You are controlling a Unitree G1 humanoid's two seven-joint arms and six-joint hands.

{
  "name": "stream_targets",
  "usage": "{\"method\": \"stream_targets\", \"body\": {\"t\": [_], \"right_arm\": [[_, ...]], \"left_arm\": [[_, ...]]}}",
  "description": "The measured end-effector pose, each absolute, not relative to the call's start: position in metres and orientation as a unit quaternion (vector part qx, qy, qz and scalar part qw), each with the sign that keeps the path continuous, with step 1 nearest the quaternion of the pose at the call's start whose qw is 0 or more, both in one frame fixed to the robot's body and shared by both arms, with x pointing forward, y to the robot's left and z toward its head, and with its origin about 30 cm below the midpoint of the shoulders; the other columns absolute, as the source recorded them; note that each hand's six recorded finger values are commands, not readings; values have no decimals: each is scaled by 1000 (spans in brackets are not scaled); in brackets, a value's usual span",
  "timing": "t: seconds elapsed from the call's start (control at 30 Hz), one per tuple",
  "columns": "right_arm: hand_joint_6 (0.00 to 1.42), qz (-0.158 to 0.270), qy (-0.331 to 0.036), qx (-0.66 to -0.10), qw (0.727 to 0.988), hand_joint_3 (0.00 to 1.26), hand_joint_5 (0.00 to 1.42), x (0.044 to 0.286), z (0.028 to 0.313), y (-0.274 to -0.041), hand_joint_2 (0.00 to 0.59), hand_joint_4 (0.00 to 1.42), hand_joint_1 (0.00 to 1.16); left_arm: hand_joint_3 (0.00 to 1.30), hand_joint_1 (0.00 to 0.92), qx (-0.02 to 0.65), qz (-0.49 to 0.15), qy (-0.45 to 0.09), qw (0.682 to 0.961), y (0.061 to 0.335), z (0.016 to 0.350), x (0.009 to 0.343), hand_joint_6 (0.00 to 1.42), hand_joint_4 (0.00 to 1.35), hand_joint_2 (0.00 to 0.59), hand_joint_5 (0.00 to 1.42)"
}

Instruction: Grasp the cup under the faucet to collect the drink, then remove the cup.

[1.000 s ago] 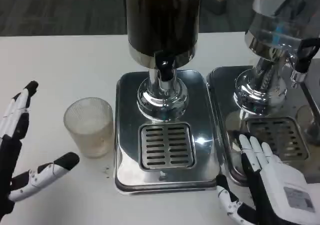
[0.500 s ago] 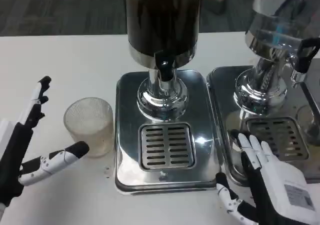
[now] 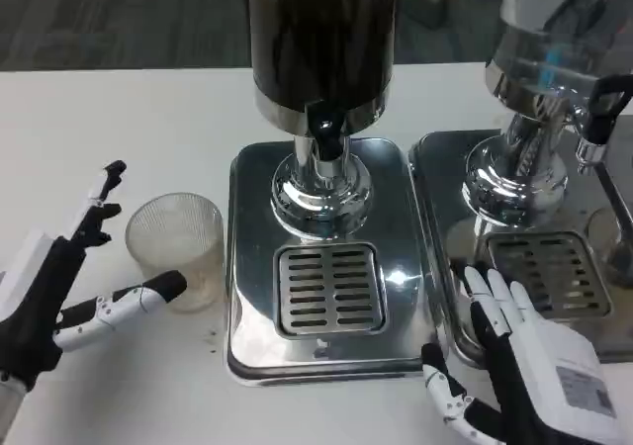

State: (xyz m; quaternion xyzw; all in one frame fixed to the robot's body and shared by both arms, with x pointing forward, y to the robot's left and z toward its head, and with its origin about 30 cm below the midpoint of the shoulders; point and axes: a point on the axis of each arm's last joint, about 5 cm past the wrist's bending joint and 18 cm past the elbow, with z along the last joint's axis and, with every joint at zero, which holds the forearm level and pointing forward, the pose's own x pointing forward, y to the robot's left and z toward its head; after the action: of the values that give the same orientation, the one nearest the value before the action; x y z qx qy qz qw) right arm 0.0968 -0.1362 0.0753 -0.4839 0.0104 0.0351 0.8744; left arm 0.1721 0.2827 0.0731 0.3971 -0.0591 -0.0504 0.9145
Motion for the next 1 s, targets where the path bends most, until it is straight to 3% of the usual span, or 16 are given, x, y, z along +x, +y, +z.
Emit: {"method": "stream_targets", "body": {"t": [1.0], "right_arm": [[174, 33, 21, -471, 881, 74, 0, 91, 75, -138, 472, 0, 338]], "left_arm": [[33, 148, 362, -109, -8, 926, 286, 66, 196, 268, 23, 2, 130]]}}
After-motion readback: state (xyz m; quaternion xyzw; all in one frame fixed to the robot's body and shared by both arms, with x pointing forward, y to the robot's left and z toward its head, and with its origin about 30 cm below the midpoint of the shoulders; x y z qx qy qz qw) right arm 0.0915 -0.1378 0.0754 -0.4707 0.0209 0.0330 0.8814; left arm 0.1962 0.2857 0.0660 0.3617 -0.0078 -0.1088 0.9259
